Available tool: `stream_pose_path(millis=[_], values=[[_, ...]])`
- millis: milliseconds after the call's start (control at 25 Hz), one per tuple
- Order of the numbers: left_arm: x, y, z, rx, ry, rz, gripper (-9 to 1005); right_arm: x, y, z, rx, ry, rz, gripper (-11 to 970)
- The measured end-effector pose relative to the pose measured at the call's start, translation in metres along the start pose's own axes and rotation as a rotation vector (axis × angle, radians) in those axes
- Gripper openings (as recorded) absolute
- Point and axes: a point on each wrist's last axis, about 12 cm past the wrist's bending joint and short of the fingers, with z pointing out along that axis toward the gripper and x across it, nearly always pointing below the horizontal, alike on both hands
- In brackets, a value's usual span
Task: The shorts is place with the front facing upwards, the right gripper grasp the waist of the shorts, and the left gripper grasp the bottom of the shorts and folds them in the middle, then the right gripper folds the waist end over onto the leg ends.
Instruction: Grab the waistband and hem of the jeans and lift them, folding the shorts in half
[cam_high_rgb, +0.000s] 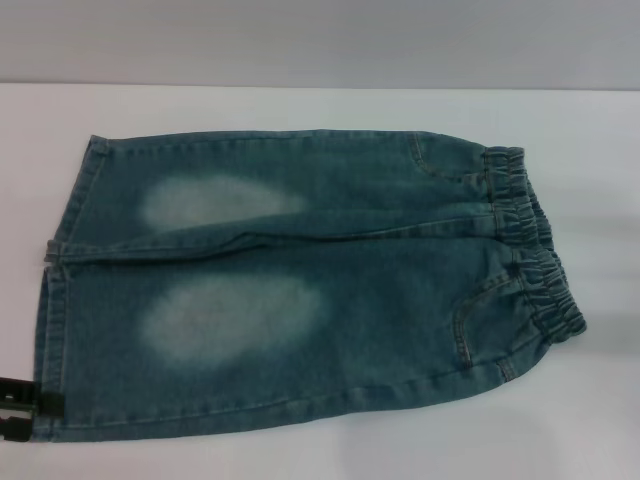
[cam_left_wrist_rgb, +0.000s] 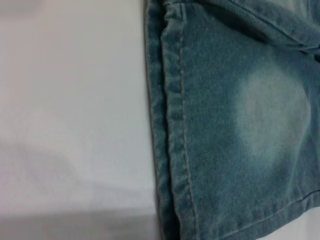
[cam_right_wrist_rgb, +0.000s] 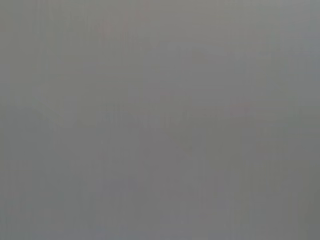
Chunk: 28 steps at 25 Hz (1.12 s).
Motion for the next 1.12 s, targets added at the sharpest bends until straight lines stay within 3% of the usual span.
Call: stream_pose_path(millis=[520, 1120], values=[[-0.001, -0.001, 0.003, -0.017, 0.015, 0.007, 747, -0.001, 0.002, 0.002, -0.004, -0.003, 0.001, 788], [-0.015, -0.017, 0.013, 0.012, 0.023, 0.058, 742, 0.000, 0.002, 0.003, -0.003, 0.009, 0.002, 787]])
